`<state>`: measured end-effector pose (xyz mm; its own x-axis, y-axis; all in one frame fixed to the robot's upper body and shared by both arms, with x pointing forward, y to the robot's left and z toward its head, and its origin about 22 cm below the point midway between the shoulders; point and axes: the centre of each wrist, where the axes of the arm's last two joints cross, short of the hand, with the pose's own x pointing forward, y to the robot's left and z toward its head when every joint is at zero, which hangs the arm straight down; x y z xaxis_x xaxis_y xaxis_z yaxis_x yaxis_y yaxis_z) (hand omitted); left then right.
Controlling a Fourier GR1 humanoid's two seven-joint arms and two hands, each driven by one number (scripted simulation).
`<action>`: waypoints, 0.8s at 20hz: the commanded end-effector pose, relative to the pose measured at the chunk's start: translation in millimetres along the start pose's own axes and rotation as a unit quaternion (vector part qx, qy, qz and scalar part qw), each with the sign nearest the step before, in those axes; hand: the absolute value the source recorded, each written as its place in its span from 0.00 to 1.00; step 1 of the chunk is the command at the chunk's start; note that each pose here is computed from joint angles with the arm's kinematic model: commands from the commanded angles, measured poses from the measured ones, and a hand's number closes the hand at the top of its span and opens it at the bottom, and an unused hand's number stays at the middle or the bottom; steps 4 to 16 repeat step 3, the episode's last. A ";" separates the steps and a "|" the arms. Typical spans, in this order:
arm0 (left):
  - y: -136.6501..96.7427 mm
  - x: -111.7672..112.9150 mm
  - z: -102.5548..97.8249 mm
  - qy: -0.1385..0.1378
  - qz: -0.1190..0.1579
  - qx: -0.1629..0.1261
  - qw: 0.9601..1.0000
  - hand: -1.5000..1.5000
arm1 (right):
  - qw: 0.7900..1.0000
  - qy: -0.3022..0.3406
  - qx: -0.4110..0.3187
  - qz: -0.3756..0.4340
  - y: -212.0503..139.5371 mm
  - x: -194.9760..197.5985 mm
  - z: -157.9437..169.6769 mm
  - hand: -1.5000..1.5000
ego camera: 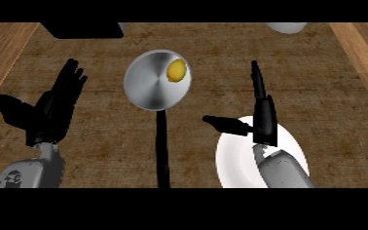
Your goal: Pick the lemon from the plate and place it in the pan
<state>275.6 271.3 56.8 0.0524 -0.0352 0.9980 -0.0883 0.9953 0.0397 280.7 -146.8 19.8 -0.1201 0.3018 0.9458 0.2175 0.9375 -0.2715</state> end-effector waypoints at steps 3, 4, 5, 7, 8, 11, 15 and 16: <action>-10.5 9.3 -14.2 -0.002 0.004 0.002 1.000 0.50 | 1.000 0.008 0.001 0.016 -16.2 -7.7 35.4 0.00; -10.5 9.3 -14.2 -0.002 0.004 0.002 1.000 0.50 | 1.000 0.008 0.001 0.016 -16.2 -7.7 35.4 0.00; -10.5 9.3 -14.2 -0.002 0.004 0.002 1.000 0.50 | 1.000 0.008 0.001 0.016 -16.2 -7.7 35.4 0.00; -10.5 9.3 -14.2 -0.002 0.004 0.002 1.000 0.50 | 1.000 0.008 0.001 0.016 -16.2 -7.7 35.4 0.00; -10.5 9.3 -14.2 -0.002 0.004 0.002 1.000 0.50 | 1.000 0.008 0.001 0.016 -16.2 -7.7 35.4 0.00; -10.5 9.3 -14.2 -0.002 0.004 0.002 1.000 0.50 | 1.000 0.008 0.001 0.016 -16.2 -7.7 35.4 0.00; -10.5 9.3 -14.2 -0.002 0.004 0.002 1.000 0.50 | 1.000 0.008 0.001 0.016 -16.2 -7.7 35.4 0.00; -10.5 9.3 -14.2 -0.002 0.004 0.002 1.000 0.50 | 1.000 0.008 0.001 0.016 -16.2 -7.7 35.4 0.00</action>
